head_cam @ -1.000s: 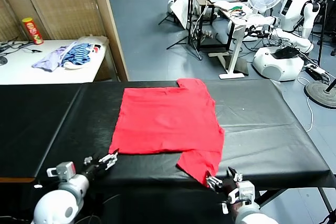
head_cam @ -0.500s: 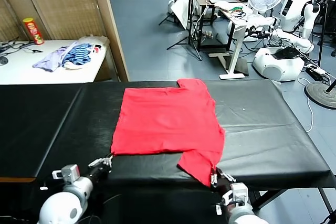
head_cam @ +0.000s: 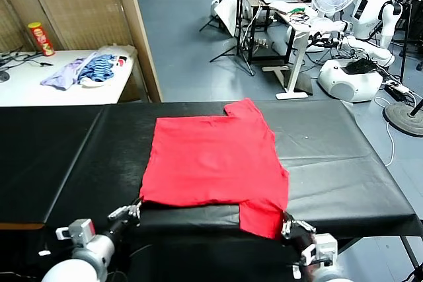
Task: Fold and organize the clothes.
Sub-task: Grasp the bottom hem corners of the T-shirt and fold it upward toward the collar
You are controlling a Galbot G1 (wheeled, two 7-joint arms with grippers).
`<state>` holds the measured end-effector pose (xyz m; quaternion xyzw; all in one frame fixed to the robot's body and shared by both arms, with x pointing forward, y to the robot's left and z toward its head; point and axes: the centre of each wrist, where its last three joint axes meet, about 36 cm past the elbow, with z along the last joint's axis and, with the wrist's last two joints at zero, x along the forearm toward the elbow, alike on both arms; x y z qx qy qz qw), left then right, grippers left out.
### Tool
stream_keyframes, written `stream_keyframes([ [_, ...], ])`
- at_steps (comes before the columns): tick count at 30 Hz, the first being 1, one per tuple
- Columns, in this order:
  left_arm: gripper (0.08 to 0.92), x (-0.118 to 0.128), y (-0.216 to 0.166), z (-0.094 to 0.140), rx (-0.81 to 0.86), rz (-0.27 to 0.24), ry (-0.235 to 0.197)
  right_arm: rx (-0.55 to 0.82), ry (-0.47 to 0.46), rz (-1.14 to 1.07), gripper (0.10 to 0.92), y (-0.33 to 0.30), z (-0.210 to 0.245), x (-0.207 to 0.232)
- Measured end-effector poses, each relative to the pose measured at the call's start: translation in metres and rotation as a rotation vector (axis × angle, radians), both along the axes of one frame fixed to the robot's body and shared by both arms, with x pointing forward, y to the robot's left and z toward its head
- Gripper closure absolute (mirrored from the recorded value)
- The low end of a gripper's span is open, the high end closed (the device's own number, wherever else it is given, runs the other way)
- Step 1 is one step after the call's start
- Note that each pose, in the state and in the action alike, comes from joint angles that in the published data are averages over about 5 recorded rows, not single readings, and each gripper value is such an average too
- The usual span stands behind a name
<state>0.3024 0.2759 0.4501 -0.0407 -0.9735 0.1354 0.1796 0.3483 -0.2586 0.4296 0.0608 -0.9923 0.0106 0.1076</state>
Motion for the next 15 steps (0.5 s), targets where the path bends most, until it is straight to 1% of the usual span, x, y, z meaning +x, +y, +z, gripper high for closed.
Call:
stream_keyframes([
  [6,0.874,0.034,0.0,-0.01,0.038,0.022,-0.047,-0.015,-0.033,0.01,0.9,-0.006,-0.027,0.049],
  [11,0.874,0.058,0.002,-0.022,0.109,0.023,-0.065,-0.018,-0.014,0.041,0.896,-0.009,-0.044,0.077],
  [12,0.874,0.062,0.002,-0.024,0.119,0.024,-0.065,-0.017,-0.007,0.049,0.882,-0.01,-0.046,0.08],
  [14,0.874,0.07,0.004,-0.03,0.137,0.027,-0.061,-0.016,0.007,0.06,0.819,-0.013,-0.048,0.083],
  [15,0.874,0.074,0.005,-0.033,0.143,0.029,-0.058,-0.015,0.013,0.063,0.773,-0.014,-0.047,0.083],
])
